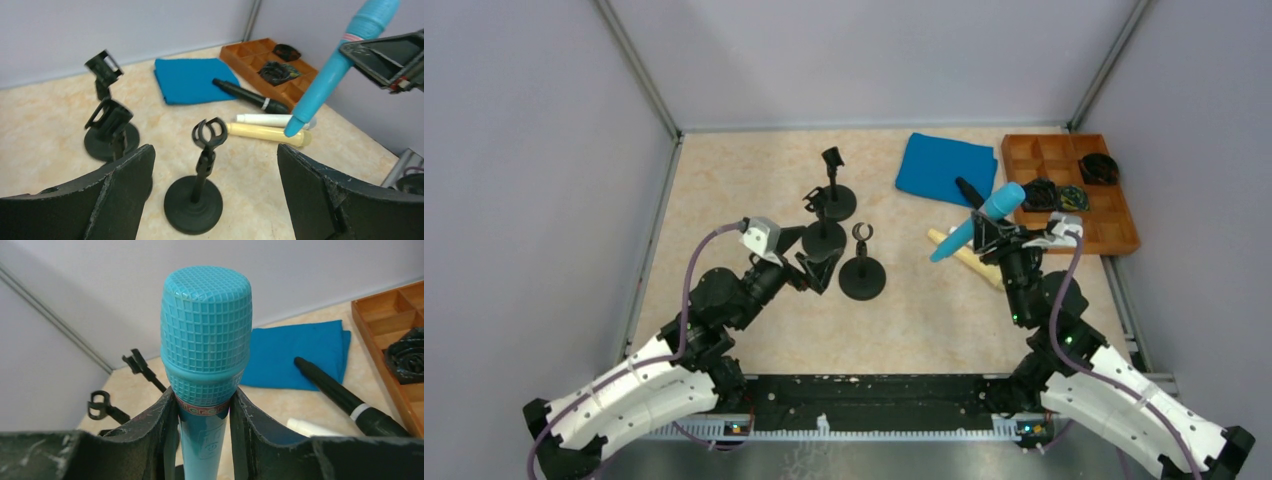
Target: Attach the microphones to the stand
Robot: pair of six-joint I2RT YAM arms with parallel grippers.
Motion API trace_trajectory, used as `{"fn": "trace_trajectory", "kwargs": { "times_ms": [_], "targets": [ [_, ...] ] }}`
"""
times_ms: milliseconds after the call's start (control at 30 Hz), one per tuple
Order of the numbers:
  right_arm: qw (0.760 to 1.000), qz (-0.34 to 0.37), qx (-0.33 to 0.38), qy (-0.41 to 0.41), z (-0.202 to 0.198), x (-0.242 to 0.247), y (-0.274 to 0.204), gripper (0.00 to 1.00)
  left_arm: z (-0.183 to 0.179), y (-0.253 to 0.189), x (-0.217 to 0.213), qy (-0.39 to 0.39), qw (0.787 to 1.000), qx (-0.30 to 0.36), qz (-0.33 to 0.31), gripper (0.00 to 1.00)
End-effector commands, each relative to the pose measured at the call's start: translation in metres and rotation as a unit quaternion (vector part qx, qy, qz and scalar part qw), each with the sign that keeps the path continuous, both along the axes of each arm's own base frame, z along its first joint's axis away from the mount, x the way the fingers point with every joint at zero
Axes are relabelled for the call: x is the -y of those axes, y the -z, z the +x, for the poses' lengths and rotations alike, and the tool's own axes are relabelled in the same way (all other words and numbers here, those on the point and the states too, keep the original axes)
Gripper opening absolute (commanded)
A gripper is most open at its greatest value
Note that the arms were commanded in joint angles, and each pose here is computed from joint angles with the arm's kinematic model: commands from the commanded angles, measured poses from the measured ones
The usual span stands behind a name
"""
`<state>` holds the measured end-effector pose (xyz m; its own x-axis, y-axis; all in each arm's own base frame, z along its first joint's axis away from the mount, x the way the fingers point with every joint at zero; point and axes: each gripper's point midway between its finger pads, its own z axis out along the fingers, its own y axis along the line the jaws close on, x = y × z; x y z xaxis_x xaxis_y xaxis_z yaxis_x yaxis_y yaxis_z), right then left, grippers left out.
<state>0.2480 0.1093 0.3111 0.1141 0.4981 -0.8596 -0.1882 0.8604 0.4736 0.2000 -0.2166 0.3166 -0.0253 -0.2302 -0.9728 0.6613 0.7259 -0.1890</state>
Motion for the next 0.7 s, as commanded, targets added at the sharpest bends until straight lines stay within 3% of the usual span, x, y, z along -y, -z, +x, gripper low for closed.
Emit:
{"fn": "trace_trajectory", "kwargs": {
  "times_ms": [0,367,667],
  "targets": [
    [0.998,-0.044,-0.009,0.032,0.004,0.011,-0.007,0.00,0.014,0.016,-0.022,-0.080,0.994,-0.077,-0.001,0.98],
    [0.993,-0.098,-0.049,0.053,0.015,0.010,0.021,0.00,0.016,0.034,-0.032,-0.108,0.989,-0.098,-0.018,0.98],
    [0.976,-0.174,-0.126,0.016,0.026,-0.013,0.054,0.00,0.019,0.073,-0.014,-0.105,0.979,-0.173,0.009,0.98]
  ]
}}
